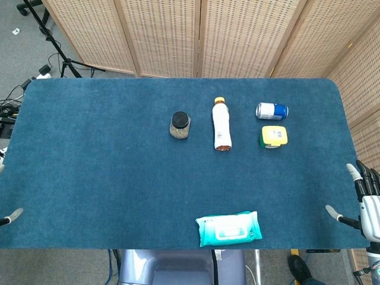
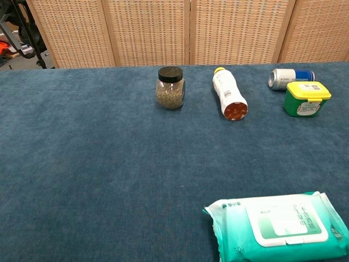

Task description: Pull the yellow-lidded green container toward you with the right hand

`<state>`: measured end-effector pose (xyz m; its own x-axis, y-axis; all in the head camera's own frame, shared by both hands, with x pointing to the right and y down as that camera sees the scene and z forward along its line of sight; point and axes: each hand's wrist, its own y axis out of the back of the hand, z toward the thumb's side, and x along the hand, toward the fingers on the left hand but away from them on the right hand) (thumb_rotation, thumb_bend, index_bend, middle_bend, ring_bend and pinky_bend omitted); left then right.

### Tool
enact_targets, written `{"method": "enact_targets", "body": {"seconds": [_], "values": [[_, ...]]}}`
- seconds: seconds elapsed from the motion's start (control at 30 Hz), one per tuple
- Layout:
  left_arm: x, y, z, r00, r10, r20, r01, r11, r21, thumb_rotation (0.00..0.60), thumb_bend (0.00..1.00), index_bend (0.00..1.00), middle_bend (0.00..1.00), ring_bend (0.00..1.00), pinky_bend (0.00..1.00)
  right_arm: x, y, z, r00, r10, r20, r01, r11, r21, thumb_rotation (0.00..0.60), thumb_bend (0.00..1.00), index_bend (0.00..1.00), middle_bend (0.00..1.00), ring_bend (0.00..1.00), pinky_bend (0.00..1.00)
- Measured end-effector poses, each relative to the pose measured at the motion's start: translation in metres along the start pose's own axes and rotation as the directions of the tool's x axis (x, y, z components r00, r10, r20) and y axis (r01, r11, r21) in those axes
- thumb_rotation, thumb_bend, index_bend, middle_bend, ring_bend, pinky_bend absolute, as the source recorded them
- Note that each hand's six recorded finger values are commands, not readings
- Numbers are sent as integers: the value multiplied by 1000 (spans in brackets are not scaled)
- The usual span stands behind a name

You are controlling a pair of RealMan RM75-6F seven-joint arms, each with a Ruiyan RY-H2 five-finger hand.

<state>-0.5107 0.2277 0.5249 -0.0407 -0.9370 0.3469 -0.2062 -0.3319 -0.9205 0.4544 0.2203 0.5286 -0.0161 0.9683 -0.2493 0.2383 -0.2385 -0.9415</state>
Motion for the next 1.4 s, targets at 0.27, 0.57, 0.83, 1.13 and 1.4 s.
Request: {"method": "enact_targets", "body": {"seconds": [0.27, 0.57, 0.83, 1.13, 1.4], "values": [[1, -1, -3, 1000, -7, -16, 7, 1000, -1, 600, 0, 0, 0, 0, 0, -11, -10, 1, 998, 46, -30, -46, 999, 16, 600, 0, 0, 0, 0, 0], [6, -2, 0, 1000, -2, -14, 2, 1000, 9, 600, 0, 0, 0, 0, 0, -75, -17, 16, 977, 134, -163, -126, 990, 59, 600, 0, 0, 0, 0, 0], [19, -9, -1, 999, -17, -27, 18, 1000, 11, 600, 0, 0, 0, 0, 0, -141, -46, 35, 938, 298, -177, -275, 951, 141, 600, 0, 0, 0, 0, 0], [33, -15, -5, 999, -25, -46, 26, 999, 18, 600, 0, 0, 0, 0, 0, -204, -92, 54, 885, 456, -96, -430, 879, 207, 600, 0, 0, 0, 0, 0], [39, -19, -4, 999, -30, -43, 31, 999, 26, 600, 0, 0, 0, 0, 0, -242, -124, 61, 868, 496, -19, -480, 849, 222, 600, 0, 0, 0, 0, 0]]}}
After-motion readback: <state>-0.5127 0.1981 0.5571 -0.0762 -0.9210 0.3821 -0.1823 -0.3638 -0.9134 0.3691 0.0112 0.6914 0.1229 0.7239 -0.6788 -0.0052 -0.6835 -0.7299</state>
